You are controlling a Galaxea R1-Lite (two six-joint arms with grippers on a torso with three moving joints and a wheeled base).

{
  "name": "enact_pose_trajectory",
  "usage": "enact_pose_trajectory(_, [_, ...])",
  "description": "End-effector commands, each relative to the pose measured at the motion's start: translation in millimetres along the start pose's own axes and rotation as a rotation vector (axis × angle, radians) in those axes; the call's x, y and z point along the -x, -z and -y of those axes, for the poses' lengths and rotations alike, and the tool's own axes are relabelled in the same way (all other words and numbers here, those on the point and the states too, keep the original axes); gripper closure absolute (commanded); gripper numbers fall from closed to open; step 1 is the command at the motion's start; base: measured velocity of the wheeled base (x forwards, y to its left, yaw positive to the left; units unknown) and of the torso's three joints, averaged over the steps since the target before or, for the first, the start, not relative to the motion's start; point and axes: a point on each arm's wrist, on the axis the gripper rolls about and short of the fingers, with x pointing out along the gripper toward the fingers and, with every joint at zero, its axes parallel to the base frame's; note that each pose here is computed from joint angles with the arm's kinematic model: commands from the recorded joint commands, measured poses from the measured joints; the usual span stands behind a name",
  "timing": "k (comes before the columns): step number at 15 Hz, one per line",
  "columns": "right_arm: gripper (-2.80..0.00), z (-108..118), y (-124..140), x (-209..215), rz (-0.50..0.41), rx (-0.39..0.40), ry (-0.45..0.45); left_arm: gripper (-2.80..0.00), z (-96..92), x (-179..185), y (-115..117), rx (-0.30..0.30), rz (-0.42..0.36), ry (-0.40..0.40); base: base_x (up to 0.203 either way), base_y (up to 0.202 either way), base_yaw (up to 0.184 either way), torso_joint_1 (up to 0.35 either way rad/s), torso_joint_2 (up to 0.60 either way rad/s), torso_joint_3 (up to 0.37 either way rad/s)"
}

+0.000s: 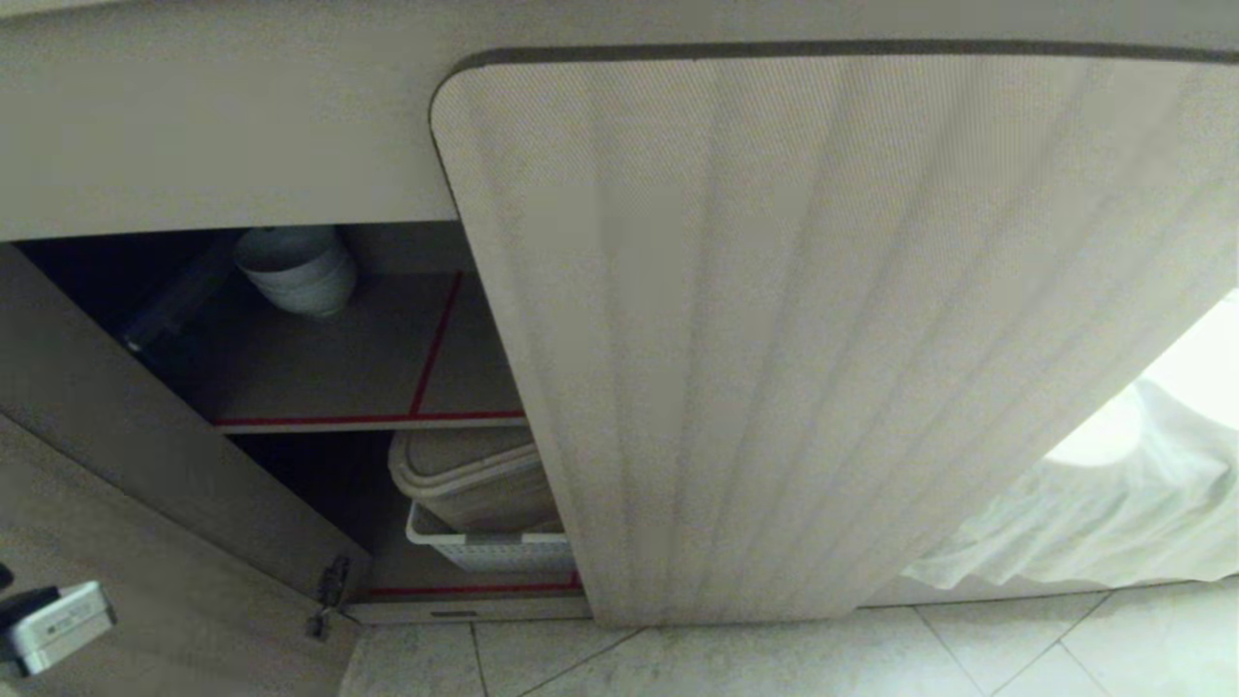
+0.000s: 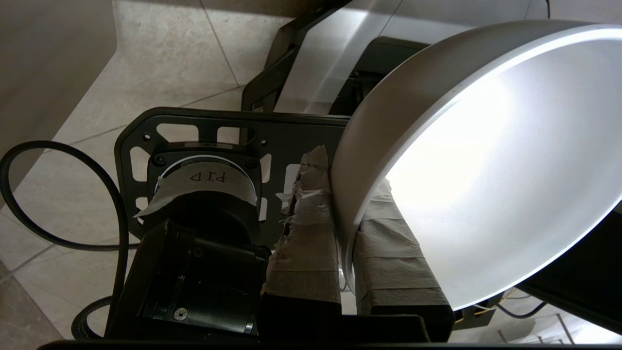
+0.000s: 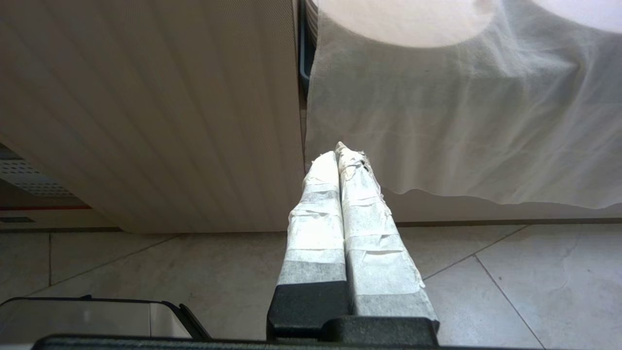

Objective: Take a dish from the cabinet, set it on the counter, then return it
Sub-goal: Put it back into the cabinet

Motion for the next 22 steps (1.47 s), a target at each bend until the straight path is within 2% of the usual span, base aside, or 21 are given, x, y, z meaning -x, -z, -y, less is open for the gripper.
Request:
enact_pose_trajectory(1, [0.00, 0, 0, 0, -0.002, 0.000, 0.001, 0.00, -0.2, 0, 0, 0.004, -0.005, -0.003, 0.000, 0.000, 0.000, 0.000, 0.00, 0.000])
enact_pose_trajectory(13, [0.00, 0, 0, 0, 0.000, 0.001, 0.001, 0.00, 0.7, -3, -1, 0.016, 0.000, 0.006, 0.000, 0.000, 0.000, 0.000, 0.00, 0.000])
enact_pose_trajectory(16, [0.00, 0, 0, 0, 0.000, 0.002, 0.000, 0.00, 6.5, -7, -11, 0.100, 0.029, 0.024, 0.000, 0.000, 0.000, 0.000, 0.00, 0.000])
enact_pose_trajectory(19, [0.00, 0, 0, 0, 0.000, 0.001, 0.001, 0.00, 9.3, -11, -16, 0.149, 0.030, 0.034, 0.000, 0.000, 0.000, 0.000, 0.00, 0.000])
enact_pose_trajectory(22, [0.00, 0, 0, 0, 0.000, 0.001, -0.001, 0.00, 16.2, -22, -29, 0.233, 0.046, 0.048, 0.000, 0.000, 0.000, 0.000, 0.00, 0.000])
